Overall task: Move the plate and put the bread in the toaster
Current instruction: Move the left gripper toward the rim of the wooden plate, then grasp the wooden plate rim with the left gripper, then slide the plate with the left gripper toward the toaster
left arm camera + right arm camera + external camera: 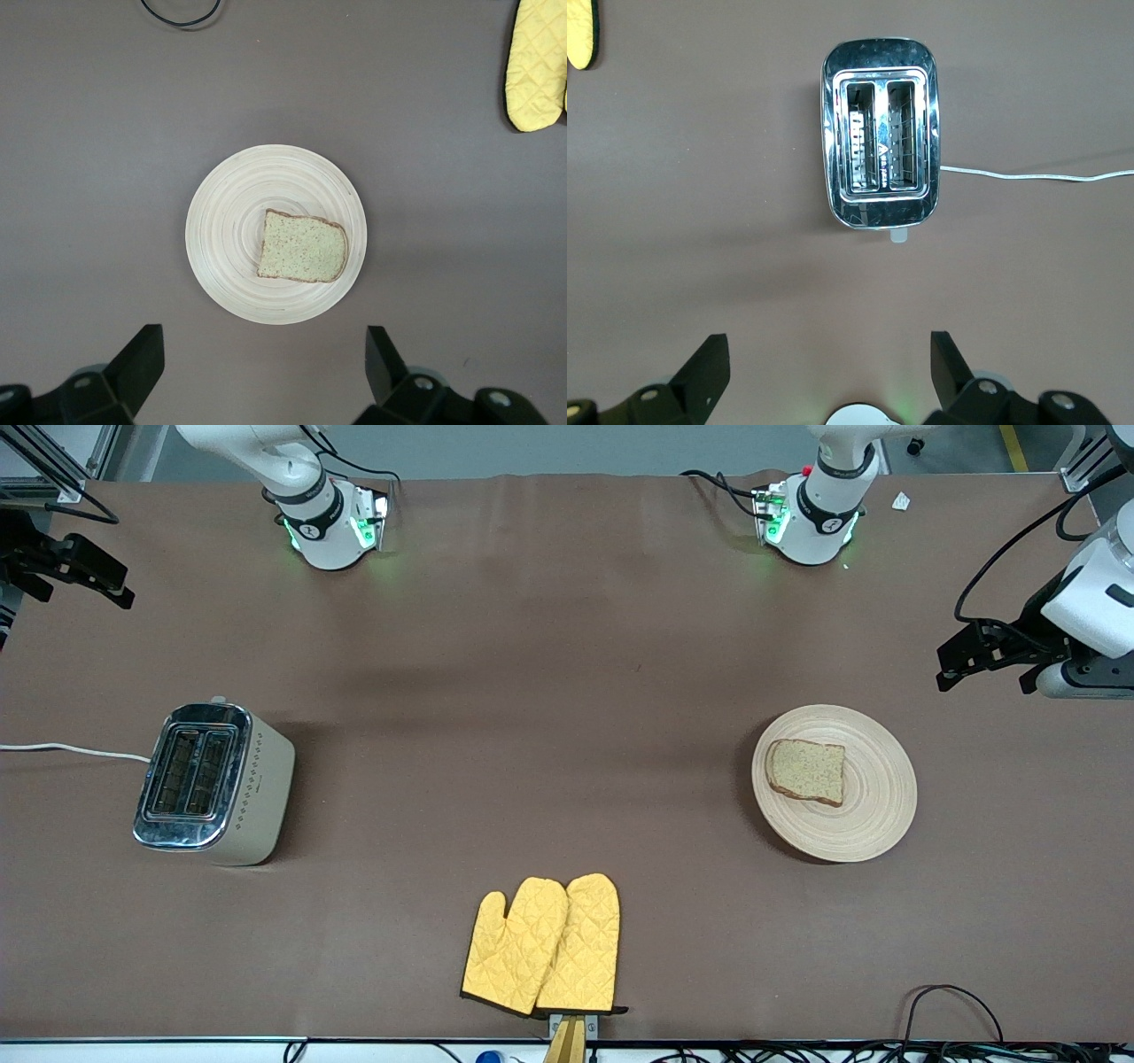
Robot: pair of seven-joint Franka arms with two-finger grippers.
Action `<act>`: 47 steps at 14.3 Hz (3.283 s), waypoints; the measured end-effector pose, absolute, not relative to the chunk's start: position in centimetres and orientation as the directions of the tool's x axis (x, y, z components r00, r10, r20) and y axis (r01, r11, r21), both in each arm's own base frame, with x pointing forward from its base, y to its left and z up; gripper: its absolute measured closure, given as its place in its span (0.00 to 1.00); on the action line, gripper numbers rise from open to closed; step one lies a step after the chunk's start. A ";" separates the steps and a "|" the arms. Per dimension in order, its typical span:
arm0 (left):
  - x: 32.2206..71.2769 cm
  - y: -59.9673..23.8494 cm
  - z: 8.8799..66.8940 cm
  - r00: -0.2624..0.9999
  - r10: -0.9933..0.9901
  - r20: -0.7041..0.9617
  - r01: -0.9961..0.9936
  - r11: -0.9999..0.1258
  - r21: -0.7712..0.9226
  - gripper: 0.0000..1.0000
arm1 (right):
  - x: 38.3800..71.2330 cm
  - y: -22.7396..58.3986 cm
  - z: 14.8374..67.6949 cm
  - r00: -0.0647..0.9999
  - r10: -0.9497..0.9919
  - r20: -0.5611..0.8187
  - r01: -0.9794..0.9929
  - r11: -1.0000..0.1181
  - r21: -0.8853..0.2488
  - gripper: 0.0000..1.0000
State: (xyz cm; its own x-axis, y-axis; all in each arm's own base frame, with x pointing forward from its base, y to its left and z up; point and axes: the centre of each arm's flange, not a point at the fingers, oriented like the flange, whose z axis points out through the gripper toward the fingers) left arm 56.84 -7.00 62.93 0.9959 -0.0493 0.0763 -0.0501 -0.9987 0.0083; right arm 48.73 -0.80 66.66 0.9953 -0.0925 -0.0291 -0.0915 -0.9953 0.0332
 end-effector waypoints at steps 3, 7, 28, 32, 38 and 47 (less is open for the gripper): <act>56.9 -6.9 62.8 0.996 -0.047 0.071 -0.048 -0.999 0.008 0.00 | 48.7 -0.8 66.7 0.995 -0.092 -0.029 -0.091 -0.995 0.033 0.00; 57.0 -6.1 61.5 0.999 -0.035 0.018 -0.035 -0.999 0.007 0.00 | 48.7 -0.8 66.7 0.995 -0.092 -0.029 -0.091 -0.995 0.033 0.00; 59.9 19.8 15.0 0.962 -0.067 -0.265 0.168 -0.622 0.765 0.00 | 48.8 -0.7 66.6 0.995 -0.091 -0.030 -0.090 -0.995 0.034 0.00; 59.8 19.9 14.0 0.964 -0.068 -0.256 0.161 -0.617 0.771 0.00 | 48.8 -0.7 66.6 0.995 -0.091 -0.030 -0.090 -0.995 0.034 0.00; 59.8 19.0 12.7 0.963 -0.068 -0.261 0.171 -0.593 0.787 0.51 | 48.8 -0.7 66.6 0.995 -0.091 -0.030 -0.090 -0.995 0.034 0.00; 60.2 19.2 13.1 0.970 -0.071 -0.234 0.148 -0.589 0.794 0.86 | 48.8 -0.7 66.6 0.995 -0.091 -0.030 -0.090 -0.995 0.034 0.00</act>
State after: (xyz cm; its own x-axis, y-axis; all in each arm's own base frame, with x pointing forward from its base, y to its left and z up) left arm 60.19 19.18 13.12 0.9697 -0.0708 -0.2338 0.1485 -0.5893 0.7941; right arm 48.76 -0.74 66.61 0.9954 -0.0915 -0.0298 -0.0904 -0.9953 0.0336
